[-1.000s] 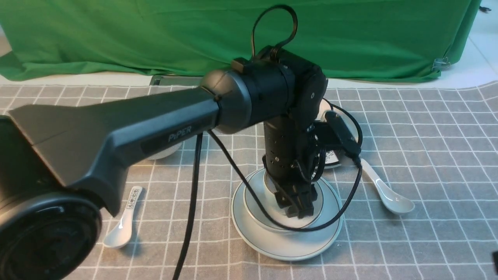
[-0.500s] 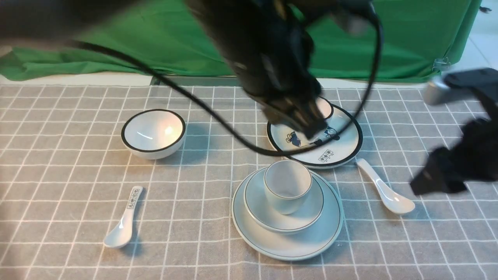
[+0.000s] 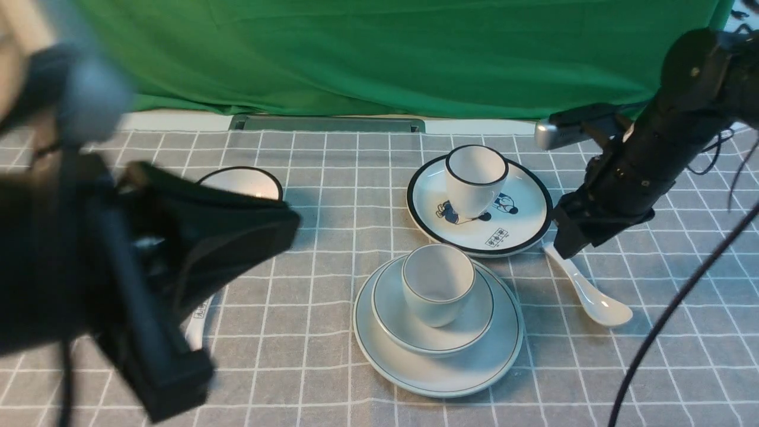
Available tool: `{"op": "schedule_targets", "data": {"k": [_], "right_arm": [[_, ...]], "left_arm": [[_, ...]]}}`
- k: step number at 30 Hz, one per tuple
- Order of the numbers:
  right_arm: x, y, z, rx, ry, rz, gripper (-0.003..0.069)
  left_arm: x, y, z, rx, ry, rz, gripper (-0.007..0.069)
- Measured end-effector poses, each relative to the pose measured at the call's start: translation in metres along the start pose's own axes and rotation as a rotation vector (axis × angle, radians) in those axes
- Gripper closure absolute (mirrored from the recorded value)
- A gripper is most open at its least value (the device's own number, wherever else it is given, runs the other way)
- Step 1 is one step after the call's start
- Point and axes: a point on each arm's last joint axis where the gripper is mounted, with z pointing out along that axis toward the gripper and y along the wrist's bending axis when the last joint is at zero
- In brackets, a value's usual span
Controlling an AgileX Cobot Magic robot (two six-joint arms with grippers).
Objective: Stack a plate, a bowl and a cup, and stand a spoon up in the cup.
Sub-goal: Use the right arm to grab a blue soup spoon
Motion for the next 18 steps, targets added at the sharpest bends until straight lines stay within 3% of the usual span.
{"op": "schedule_targets", "data": {"k": [5, 18], "right_arm": [[-0.003, -0.008, 0.027, 0.013, 0.05, -0.01, 0.0229], [-0.016, -0.018, 0.063, 0.035, 0.03, -0.01, 0.023]], "left_arm": [[0.019, -0.002, -0.014, -0.016, -0.127, -0.043, 0.0617], [0.02, -0.003, -0.015, 0.001, -0.138, -0.088, 0.0615]]}}
